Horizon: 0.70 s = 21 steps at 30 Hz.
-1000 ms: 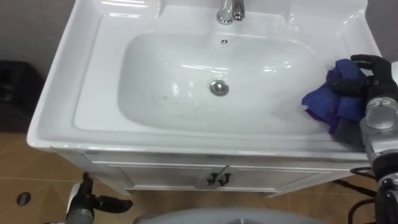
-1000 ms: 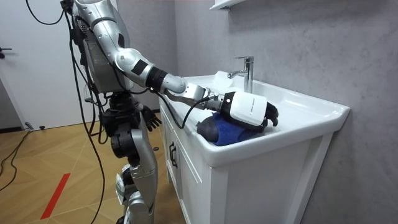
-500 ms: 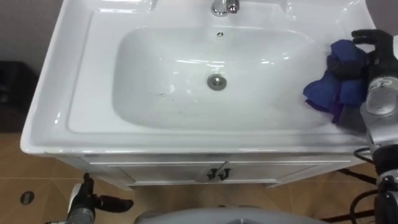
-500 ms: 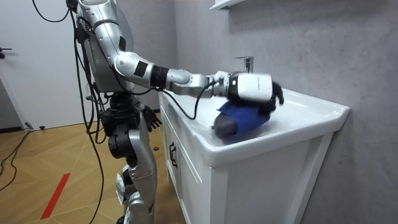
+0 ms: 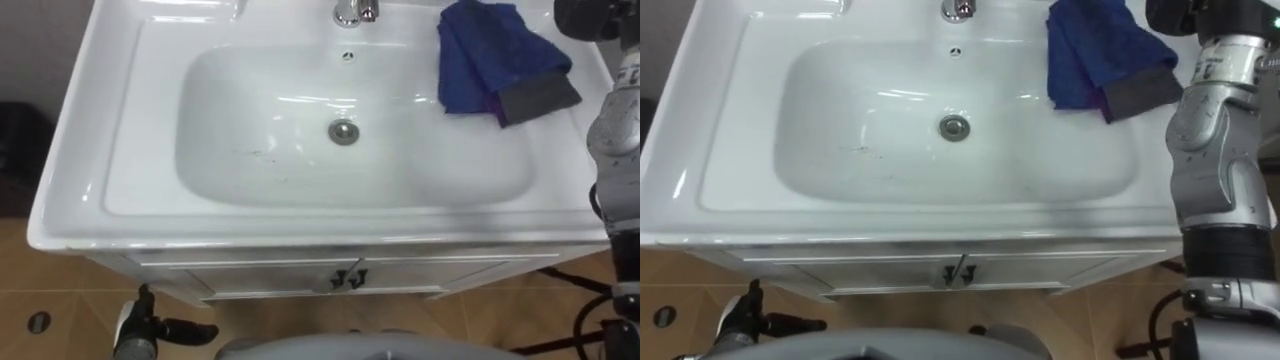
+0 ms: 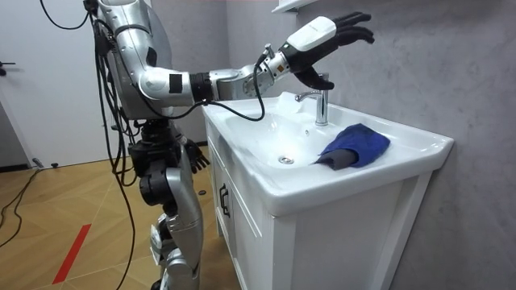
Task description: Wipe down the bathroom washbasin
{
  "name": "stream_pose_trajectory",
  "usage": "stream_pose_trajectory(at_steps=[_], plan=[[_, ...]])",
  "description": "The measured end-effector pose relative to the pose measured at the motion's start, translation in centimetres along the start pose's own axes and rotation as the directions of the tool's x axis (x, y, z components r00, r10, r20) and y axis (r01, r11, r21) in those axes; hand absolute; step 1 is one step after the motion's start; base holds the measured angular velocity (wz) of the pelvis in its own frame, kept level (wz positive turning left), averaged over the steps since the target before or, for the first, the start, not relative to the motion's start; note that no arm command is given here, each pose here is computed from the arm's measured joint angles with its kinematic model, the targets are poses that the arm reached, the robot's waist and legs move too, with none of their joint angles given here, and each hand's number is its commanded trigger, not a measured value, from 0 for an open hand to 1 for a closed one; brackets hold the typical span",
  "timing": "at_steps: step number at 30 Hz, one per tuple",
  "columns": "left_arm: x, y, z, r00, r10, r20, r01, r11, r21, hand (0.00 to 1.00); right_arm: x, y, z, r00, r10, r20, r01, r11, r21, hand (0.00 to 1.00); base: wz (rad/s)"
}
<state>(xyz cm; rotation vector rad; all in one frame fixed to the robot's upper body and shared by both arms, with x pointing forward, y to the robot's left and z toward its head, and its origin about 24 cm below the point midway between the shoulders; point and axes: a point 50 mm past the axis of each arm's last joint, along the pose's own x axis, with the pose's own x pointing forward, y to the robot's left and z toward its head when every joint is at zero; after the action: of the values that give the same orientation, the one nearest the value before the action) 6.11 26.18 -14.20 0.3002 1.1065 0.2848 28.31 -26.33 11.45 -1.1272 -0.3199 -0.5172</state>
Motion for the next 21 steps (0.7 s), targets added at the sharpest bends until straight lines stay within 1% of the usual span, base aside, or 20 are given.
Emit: stream_pose_trajectory(at_steps=[21], plan=[[-0.04,-0.14,-0.1,1.0,-0.02,-0.002,0.02,1.0,0.001,0.0,-0.06,-0.04,-0.13,1.0,0.001,-0.004,-0.001,1.0,-0.001,0.0,0.0]])
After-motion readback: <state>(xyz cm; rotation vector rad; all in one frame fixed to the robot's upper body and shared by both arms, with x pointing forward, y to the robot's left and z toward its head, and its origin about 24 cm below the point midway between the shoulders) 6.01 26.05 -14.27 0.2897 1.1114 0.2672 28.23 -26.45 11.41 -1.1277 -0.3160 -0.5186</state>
